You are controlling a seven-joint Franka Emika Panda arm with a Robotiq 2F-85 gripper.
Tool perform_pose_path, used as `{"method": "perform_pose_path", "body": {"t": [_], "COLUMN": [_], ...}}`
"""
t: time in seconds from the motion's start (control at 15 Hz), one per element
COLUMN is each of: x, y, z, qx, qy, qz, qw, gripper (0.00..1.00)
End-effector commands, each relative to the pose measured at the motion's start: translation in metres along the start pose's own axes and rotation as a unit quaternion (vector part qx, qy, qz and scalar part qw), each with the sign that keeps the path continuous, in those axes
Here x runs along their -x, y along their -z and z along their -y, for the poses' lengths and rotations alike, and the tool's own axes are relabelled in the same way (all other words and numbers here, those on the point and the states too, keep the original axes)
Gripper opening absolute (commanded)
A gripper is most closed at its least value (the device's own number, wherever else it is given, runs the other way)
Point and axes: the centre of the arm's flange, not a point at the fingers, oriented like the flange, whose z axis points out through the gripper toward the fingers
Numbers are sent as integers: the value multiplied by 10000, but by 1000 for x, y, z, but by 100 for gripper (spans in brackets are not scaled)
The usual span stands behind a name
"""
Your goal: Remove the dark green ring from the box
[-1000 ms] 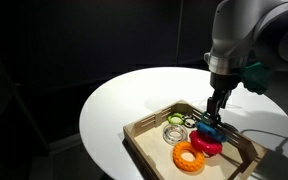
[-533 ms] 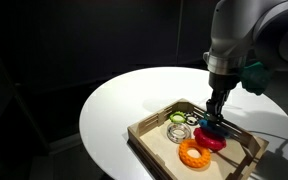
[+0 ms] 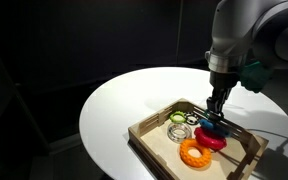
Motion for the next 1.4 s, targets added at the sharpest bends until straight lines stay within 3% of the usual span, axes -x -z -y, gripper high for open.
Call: {"method": "perform_pose_path", "body": {"t": [0.0,0.67,1.07,1.33], "x": [-5,-10,-5,3], "y": [11,10,-3,-16], "z": [-15,-81,-137,-156], "qx": [-119,-197,-138,-122], "qy": [-210,-954,-1475,-1657], "qz": [-49,-5,154,336], "qw": [9997,9952,9888,9855], "gripper": [7,6,7,7]}}
